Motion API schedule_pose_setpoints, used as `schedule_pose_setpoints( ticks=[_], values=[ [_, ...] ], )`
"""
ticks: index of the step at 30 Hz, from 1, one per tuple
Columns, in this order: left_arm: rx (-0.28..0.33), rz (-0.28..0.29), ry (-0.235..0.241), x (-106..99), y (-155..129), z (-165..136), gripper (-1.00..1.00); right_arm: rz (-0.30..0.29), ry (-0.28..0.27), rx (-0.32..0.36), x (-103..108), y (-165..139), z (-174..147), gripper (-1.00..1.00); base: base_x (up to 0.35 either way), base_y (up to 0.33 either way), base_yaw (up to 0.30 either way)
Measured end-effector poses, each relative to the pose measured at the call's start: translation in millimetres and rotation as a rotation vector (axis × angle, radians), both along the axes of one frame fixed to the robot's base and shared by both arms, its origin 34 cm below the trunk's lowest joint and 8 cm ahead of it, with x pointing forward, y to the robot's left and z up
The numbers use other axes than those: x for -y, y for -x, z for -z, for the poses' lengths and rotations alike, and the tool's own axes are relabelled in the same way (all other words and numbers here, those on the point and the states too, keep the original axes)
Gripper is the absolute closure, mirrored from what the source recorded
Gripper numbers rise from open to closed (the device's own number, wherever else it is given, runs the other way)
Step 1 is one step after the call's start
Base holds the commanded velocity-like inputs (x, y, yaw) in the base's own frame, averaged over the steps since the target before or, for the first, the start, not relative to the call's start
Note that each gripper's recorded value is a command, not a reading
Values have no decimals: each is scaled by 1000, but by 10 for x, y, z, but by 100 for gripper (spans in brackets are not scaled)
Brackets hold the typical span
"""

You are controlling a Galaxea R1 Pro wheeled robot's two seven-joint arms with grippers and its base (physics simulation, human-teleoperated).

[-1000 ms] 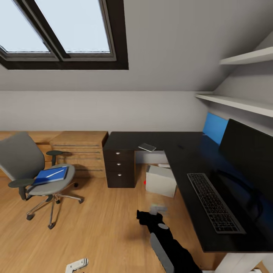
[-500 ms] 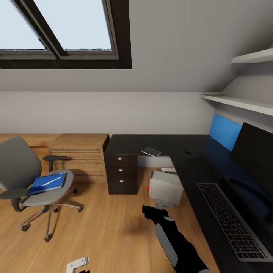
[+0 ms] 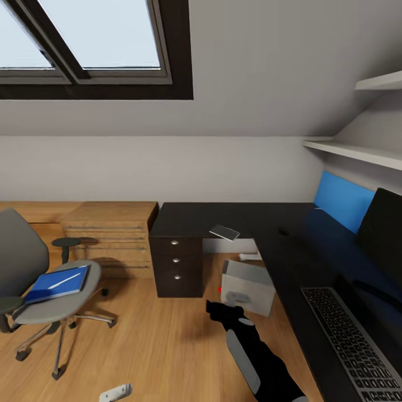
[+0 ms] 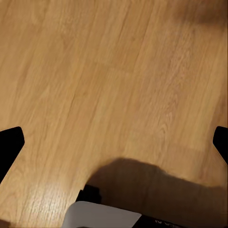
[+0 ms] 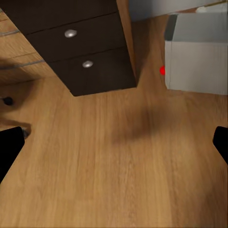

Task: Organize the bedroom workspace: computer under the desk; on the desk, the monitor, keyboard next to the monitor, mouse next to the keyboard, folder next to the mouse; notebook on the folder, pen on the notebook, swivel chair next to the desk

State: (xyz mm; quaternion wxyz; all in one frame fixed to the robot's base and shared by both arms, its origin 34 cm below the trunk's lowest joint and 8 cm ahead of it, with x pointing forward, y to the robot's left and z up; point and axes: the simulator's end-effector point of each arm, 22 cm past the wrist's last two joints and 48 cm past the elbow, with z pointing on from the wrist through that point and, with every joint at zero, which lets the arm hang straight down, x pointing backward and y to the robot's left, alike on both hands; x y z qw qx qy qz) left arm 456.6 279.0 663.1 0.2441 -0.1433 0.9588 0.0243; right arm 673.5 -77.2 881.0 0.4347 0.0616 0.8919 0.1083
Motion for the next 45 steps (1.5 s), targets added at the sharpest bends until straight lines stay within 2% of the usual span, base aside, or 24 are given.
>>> schedule_pose_setpoints(
  ticks=[3, 13, 16, 17, 22, 45],
  values=[
    [0, 1, 0, -3, -1, 0, -100, -17, 6, 10, -56, 4, -32, -100, 330, 0, 0],
    [2, -1, 2, -6, -3, -1, -100, -8, 13, 10, -12, -3, -28, -100, 331, 0, 0],
    [47, -2, -1, -35, -166, -128, -100, -6, 14, 11, 1, -7, -30, -100, 330, 0, 0],
    [96, -3, -4, -52, -342, -278, -100, -5, 17, 15, 24, -16, -41, -100, 330, 0, 0],
    [121, -4, -8, -70, -418, -348, -100, -3, 11, 40, 29, -61, -154, -100, 330, 0, 0],
    [133, -6, -11, -80, -442, -367, -100, 0, 18, 59, 105, -95, -217, -100, 331, 75, 0]
  ],
)
